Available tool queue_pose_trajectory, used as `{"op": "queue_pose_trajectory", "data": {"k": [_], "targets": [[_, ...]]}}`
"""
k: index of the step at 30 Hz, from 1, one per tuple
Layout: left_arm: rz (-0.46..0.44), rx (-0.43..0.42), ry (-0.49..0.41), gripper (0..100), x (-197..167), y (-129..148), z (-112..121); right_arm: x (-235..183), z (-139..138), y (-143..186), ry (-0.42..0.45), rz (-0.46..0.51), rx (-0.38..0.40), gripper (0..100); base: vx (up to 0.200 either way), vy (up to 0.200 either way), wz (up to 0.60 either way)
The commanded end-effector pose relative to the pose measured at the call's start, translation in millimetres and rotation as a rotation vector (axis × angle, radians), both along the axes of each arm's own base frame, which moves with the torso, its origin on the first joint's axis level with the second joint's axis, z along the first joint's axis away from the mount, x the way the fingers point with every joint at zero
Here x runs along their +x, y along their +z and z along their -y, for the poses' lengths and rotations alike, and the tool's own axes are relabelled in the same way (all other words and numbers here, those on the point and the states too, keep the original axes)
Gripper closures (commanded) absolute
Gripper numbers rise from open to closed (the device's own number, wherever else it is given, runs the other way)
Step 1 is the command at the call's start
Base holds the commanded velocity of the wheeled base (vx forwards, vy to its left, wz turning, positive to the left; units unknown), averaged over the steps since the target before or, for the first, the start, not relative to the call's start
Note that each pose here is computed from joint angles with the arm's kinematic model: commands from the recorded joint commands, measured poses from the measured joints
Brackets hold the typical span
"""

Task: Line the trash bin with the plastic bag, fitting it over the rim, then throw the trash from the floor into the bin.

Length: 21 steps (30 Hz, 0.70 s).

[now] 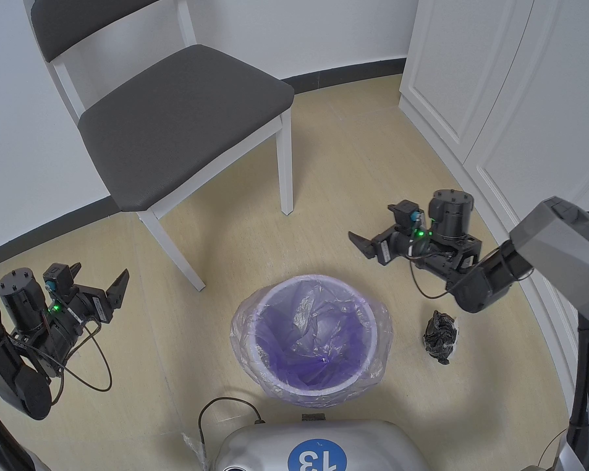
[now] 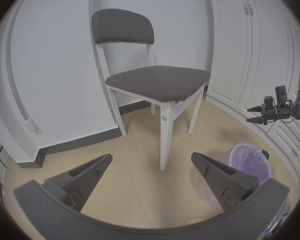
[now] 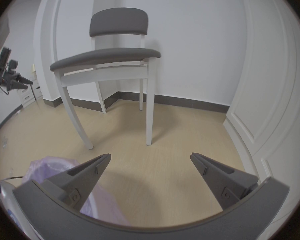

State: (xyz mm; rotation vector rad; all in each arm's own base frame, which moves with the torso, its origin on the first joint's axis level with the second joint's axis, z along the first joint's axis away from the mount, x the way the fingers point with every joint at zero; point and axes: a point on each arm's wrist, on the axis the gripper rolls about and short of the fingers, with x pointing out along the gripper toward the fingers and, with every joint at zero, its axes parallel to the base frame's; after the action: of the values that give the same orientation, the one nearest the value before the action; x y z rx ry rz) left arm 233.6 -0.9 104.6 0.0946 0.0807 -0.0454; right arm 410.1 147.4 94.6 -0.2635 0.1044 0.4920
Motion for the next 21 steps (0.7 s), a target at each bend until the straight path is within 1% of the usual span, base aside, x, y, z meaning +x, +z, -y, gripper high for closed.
{"op": "queue_pose_trajectory", "data": {"k": [1,3,6,7,8,9,10,12,14,17,20,21], "targets": [[0.117,0.040,-0.087,0,-8.7,23.2,20.0,-49.2,53.0,39.3,-0.065,-0.024,0.064,0,0.000,0.000,0.00],[0.135,0.047,-0.102,0,-13.5,27.3,23.0,-58.2,61.0,46.2,-0.083,-0.015,0.074,0,0.000,0.000,0.00],[0.163,0.041,-0.124,0,-18.6,33.7,27.2,-67.3,65.6,53.6,-0.099,0.006,0.094,0,0.000,0.000,0.00],[0.171,0.028,-0.139,0,-26.4,37.3,28.8,-81.0,77.7,58.3,-0.148,0.036,0.116,0,0.000,0.000,0.00],[0.173,0.028,-0.139,0,-26.8,37.8,28.8,-81.8,79.0,58.6,-0.153,0.039,0.116,0,0.000,0.000,0.00],[0.171,0.023,-0.153,0,-32.0,38.5,30.1,-88.7,87.3,64.2,-0.183,0.080,0.125,0,0.000,0.000,0.00],[0.173,0.023,-0.154,0,-32.7,38.8,30.3,-89.2,88.4,65.3,-0.185,0.086,0.127,0,0.000,0.000,0.00],[0.186,-0.024,-0.191,0,-42.0,41.9,35.6,-106.4,98.9,70.3,-0.221,0.114,0.119,0,0.000,0.000,0.00],[0.199,-0.080,-0.224,0,-49.3,46.1,40.4,-123.8,102.0,78.0,-0.258,0.136,0.112,0,0.000,0.000,0.00],[0.192,-0.151,-0.263,0,-61.6,46.2,44.7,-146.3,105.9,86.8,-0.295,0.166,0.114,0,0.000,0.000,0.00],[0.184,-0.197,-0.297,0,-71.1,46.1,47.4,-166.6,111.7,94.8,-0.315,0.202,0.088,0,0.000,0.000,0.00],[0.187,-0.194,-0.303,0,-71.4,47.0,47.7,-170.9,113.8,94.2,-0.321,0.201,0.074,0,0.000,0.000,0.00]]}}
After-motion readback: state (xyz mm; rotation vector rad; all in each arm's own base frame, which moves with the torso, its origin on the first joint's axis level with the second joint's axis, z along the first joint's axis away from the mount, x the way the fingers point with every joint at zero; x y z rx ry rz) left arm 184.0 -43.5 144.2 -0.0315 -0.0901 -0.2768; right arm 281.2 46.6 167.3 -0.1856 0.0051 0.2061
